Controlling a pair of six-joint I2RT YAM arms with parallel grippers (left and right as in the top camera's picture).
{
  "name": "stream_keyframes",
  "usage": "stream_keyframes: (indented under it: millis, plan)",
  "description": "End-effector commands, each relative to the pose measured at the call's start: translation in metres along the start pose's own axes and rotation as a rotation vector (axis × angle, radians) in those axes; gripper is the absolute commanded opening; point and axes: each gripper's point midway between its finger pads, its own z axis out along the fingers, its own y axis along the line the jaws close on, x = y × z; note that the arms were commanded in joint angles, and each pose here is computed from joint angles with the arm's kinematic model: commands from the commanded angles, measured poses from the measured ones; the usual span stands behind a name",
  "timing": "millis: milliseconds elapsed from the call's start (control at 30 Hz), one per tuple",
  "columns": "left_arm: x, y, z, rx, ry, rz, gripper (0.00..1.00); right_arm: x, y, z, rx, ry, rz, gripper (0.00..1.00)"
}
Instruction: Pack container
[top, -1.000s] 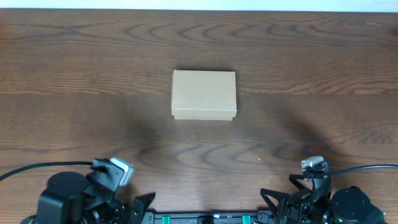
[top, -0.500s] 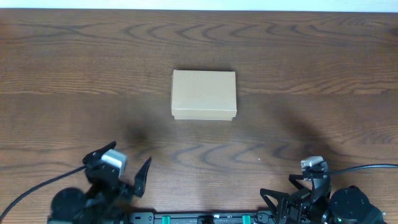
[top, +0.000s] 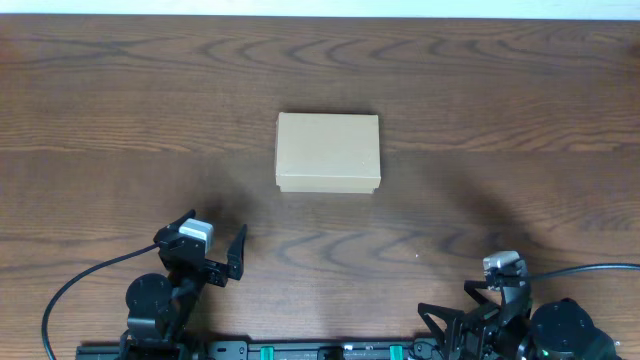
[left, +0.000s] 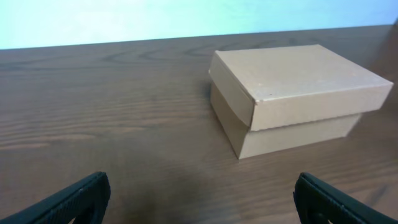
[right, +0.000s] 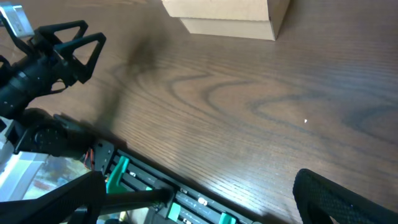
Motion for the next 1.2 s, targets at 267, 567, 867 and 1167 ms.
stream_keyframes:
  millis: [267, 567, 867, 1167]
  plan:
    - [0.009, 0.010, 0.003, -0.054, 0.011, -0.034, 0.95, 0.002, 0.002, -0.001, -0.016, 0.007, -0.002, 0.99]
    - [0.009, 0.010, 0.003, -0.054, 0.011, -0.034, 0.95, 0.002, 0.002, -0.001, -0.016, 0.007, -0.002, 0.99]
    - [0.009, 0.010, 0.003, -0.054, 0.011, -0.034, 0.95, 0.002, 0.002, -0.001, -0.016, 0.007, -0.002, 0.99]
    - [0.009, 0.010, 0.003, -0.054, 0.011, -0.034, 0.95, -0.011, -0.012, -0.001, 0.071, -0.062, -0.055, 0.99]
